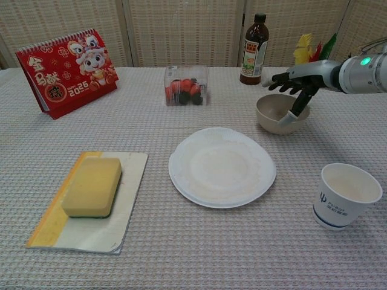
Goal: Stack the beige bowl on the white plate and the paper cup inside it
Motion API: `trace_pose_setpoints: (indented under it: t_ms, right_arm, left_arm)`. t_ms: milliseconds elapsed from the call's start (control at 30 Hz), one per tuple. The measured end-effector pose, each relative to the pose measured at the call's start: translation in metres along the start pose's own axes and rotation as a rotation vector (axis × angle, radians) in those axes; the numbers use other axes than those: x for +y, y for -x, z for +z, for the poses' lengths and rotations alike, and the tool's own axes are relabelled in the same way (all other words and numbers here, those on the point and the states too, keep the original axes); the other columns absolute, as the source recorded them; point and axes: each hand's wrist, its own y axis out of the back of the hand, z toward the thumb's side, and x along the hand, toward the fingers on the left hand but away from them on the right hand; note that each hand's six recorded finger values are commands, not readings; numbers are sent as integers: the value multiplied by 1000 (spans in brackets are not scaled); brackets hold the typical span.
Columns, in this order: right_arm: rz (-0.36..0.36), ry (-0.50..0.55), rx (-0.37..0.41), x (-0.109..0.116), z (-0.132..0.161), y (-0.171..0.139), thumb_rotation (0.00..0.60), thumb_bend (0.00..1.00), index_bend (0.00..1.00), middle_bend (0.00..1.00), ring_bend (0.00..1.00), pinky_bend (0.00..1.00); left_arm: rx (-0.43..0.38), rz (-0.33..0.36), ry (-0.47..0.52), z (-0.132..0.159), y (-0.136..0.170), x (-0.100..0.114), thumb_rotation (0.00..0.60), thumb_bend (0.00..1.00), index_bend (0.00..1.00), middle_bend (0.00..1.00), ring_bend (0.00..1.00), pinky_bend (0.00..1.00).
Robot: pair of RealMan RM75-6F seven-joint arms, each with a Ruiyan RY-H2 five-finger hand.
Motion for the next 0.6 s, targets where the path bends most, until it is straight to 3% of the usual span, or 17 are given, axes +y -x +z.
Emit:
trace_pose_setpoints:
  t_ms: [267,400,467,533,600]
  right_arm:
    - [8,0,-12,-5,-4,6,600,86,0,0,0,0]
    - [15,0,-15,-11,-6,10,600,143,0,4,2,33]
    - [12,-4,-14,-12,-6,11,600,192,0,37,54,126]
    - [-2,-8,-11,-11,-5,11,600,244,19,114,188,326]
    - [-20,-11,-6,-9,-5,11,600,272,38,142,234,418]
  left_arm:
    - [-2,-4,3,0,1,0,600,314,0,0,0,261]
    - [-3,0,6,0,1,1,600,314,0,0,0,261]
    - [-5,1,6,0,1,1,600,314,0,0,0,261]
    - [-9,1,6,1,2,1,600,314,0,0,0,261]
    - [-11,0,6,1,2,1,600,314,0,0,0,261]
